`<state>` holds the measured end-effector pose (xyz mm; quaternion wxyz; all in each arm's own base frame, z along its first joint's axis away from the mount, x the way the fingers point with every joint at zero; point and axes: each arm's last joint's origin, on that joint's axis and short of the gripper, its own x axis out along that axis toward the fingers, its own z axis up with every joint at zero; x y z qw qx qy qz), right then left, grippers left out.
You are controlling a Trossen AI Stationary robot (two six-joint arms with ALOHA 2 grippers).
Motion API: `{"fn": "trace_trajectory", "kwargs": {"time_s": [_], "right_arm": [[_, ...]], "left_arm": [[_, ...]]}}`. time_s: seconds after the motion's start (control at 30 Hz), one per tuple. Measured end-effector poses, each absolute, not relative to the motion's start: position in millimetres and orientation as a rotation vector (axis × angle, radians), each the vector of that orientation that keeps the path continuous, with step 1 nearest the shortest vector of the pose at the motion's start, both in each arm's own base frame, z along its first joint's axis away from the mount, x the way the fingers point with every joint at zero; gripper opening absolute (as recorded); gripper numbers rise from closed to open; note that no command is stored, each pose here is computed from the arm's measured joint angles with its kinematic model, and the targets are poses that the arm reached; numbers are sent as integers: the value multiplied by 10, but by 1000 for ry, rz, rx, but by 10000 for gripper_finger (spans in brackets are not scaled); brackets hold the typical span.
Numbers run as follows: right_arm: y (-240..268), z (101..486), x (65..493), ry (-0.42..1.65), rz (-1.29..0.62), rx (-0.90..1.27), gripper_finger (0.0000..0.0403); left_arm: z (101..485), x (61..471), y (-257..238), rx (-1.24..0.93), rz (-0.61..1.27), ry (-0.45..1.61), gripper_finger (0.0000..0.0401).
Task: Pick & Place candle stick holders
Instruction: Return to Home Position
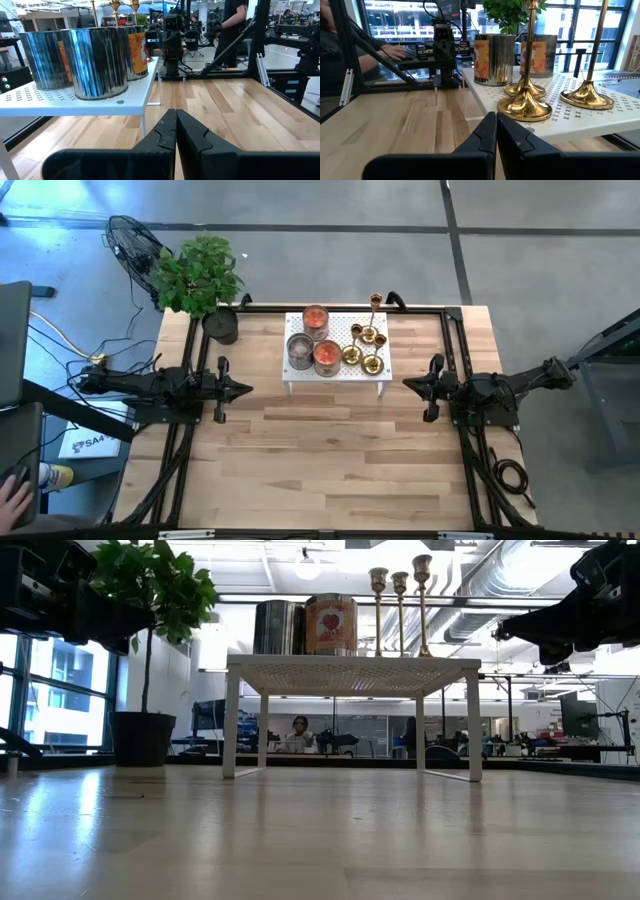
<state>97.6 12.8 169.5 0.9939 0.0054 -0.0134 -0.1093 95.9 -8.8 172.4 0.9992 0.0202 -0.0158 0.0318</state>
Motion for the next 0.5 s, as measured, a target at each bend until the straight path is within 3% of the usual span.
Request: {"fn": "trace_trajectory", "kwargs": {"time_s": [0.5], "right_arm": [[128,1695,976,-27,-219,11,5]], "left_arm": [[1722,960,-88,40,64,-31,1]]}}
